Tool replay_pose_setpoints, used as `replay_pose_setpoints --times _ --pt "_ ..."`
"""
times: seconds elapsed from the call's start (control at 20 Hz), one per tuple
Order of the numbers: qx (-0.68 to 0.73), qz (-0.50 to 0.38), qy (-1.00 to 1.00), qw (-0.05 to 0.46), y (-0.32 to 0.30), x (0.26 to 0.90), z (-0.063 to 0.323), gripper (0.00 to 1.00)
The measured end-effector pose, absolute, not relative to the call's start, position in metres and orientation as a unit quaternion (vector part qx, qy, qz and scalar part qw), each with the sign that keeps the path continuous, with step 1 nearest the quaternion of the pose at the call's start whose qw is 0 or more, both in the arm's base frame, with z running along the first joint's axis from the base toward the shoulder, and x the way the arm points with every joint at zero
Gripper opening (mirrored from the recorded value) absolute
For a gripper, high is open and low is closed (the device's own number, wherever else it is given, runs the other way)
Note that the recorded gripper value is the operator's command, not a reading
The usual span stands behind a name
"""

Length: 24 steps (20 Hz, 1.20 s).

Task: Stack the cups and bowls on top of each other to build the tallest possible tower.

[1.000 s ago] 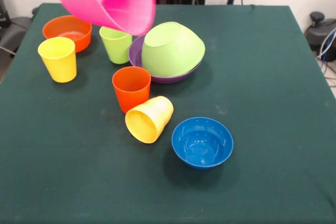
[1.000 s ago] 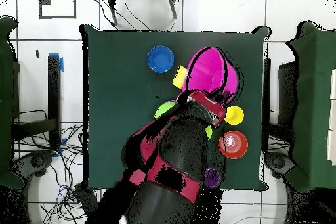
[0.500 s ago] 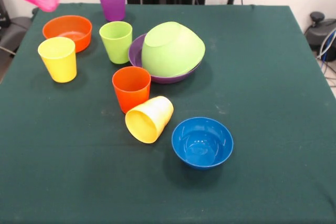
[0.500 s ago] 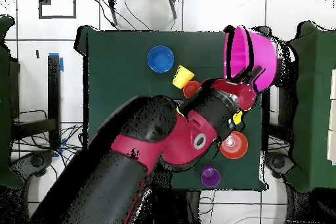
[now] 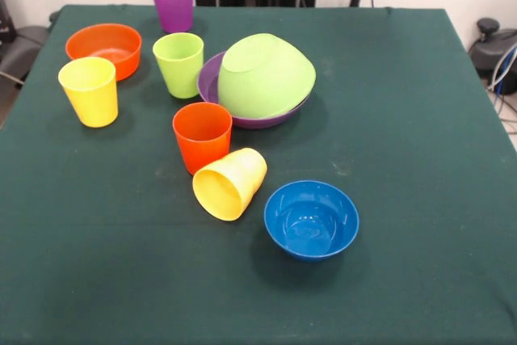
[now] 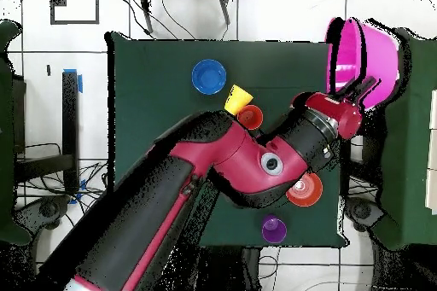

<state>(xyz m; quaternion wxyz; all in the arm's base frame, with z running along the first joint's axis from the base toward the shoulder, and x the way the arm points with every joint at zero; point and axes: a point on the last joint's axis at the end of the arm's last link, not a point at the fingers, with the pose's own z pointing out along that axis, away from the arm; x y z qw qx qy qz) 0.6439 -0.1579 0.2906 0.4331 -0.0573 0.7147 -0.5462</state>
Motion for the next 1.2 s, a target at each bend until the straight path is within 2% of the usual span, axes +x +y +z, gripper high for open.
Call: replay_pose_setpoints --times 0.25,0.5,0.9,1.2 --pt "-0.027 -0.550 0.700 0.455 -0.166 0.643 0.262 0.00" --pt "-0.049 -0.558 0.692 0.455 -0.165 0.648 0.233 0.00" --pt "-0.082 -0.560 0.689 0.453 -0.158 0.658 0.205 0.00" --pt "-0.078 -0.557 0.681 0.470 -0.152 0.663 0.187 0.00"
